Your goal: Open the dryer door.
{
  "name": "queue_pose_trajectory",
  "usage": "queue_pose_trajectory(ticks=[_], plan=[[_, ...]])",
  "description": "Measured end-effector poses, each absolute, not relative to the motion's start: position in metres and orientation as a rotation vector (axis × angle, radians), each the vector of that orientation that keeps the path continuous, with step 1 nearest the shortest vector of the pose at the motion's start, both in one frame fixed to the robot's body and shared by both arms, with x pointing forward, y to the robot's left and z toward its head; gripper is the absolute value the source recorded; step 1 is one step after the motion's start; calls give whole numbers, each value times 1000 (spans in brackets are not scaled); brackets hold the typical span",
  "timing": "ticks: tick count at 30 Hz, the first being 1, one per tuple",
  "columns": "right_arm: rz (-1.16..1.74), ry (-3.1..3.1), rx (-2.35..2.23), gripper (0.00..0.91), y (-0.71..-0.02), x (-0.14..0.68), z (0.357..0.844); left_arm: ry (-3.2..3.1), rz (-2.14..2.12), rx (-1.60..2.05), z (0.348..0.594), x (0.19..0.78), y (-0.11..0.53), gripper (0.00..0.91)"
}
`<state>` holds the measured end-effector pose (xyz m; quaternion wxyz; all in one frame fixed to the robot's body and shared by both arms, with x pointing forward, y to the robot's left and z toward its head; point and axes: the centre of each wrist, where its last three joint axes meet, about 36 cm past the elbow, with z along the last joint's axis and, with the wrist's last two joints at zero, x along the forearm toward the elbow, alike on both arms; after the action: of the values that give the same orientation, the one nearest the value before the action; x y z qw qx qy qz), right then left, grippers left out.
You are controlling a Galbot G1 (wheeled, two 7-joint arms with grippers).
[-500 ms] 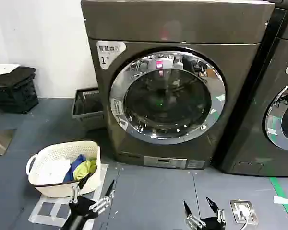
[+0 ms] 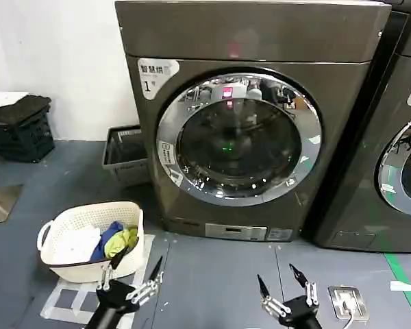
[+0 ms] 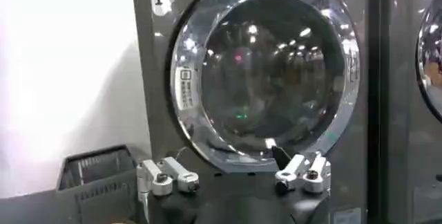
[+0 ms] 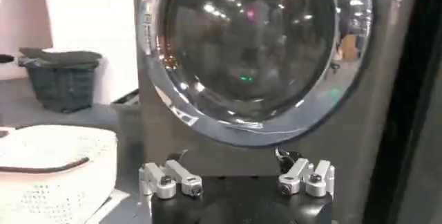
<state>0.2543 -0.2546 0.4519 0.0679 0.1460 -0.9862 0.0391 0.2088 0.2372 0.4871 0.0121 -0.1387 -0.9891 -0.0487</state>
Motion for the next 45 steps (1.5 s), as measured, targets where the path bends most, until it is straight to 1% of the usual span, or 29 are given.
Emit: queue_pose_trajectory(ticks=[4,11,22,45], plan=[[97,-2983,462,907,-262,276,454,-3082,-162,-430,489,206,237,907],[217,-3046,513,907,-283,318,455,-3087,-193,-421,494,203,234,907],[196,-2999,611,907,-300,374,463,-3101,-214,-414,499,199,230,907],[162,-3036,774,907,-288,475,477,-3127,-228,-403,500,198,229,907]])
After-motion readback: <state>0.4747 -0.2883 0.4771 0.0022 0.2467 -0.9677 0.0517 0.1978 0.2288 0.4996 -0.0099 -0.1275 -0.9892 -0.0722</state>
